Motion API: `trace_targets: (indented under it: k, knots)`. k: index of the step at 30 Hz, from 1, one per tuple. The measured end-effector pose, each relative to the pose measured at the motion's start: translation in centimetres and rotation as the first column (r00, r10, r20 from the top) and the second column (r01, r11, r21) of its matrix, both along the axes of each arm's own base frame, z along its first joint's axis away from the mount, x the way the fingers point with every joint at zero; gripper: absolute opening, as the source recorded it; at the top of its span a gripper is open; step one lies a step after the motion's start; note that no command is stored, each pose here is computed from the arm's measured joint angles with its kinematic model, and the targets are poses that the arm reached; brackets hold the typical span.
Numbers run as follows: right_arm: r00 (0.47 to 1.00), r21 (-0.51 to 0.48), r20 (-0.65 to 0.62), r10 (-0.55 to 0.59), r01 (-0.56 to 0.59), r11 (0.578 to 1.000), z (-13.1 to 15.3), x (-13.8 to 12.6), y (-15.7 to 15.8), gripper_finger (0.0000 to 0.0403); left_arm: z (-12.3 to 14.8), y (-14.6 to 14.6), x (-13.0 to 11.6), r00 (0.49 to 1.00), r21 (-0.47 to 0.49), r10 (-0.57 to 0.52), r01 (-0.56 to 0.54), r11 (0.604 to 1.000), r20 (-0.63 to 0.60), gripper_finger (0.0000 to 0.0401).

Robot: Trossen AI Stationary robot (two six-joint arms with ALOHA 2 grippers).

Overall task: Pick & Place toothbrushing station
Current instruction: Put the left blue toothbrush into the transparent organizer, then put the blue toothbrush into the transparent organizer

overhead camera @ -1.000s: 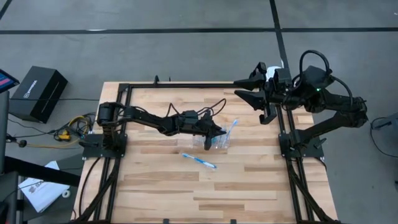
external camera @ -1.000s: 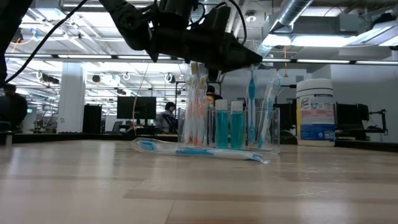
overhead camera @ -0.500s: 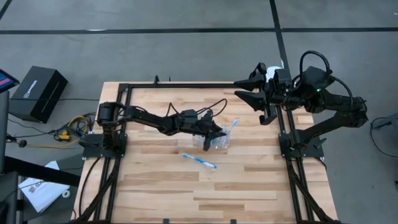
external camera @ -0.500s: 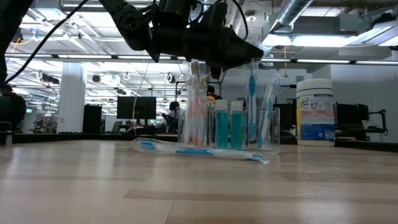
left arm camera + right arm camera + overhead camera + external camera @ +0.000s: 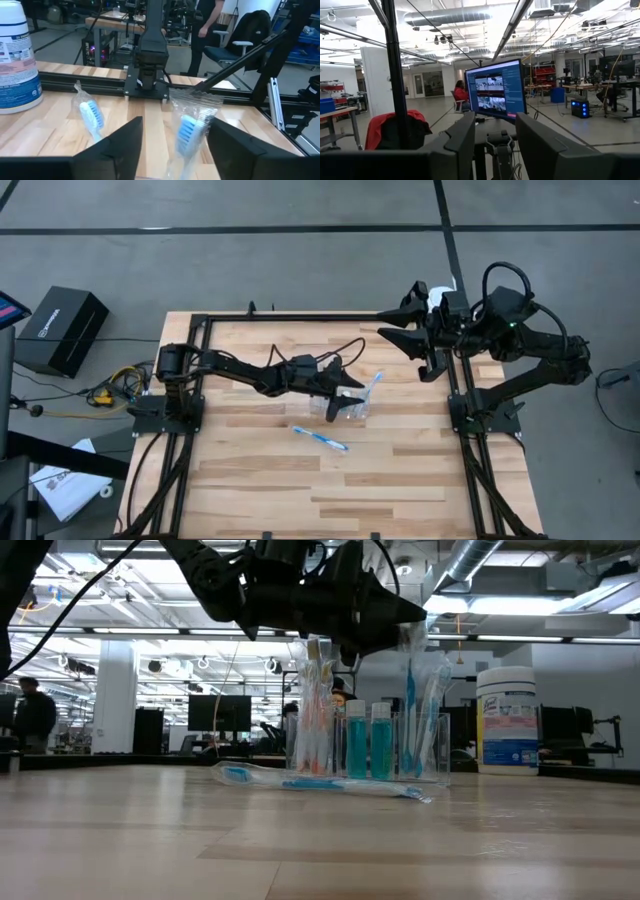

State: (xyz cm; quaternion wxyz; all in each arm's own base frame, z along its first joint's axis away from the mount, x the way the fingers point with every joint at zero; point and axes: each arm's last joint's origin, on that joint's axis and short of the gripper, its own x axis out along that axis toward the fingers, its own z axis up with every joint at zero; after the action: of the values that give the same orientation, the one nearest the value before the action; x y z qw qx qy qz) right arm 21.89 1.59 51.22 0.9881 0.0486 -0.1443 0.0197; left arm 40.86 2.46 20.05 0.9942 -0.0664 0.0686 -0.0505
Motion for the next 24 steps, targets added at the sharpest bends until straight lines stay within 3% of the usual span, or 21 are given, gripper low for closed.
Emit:
trace_targets:
  k: [11,17,24]
  knots:
    - [1.0,0.0,0.0,0.001,-0.001,1.0,0.0,0.0,0.0,0.0131,1.9,0.3,0.1,0.991,0.006,0.007,-0.008,1.0,0.13,0.0231]
    - [1.0,-0.006,0.021,-0.005,0.005,1.0,0.2,-0.1,-0.1,0.0133,7.0,0.5,-0.6,0.962,0.007,0.001,-0.003,1.0,0.272,0.0231]
    - [0.999,-0.021,0.053,-0.011,0.012,1.0,0.5,-0.2,-0.1,0.0133,13.6,2.2,-4.1,0.914,-0.015,0.054,-0.052,0.999,0.403,0.0223]
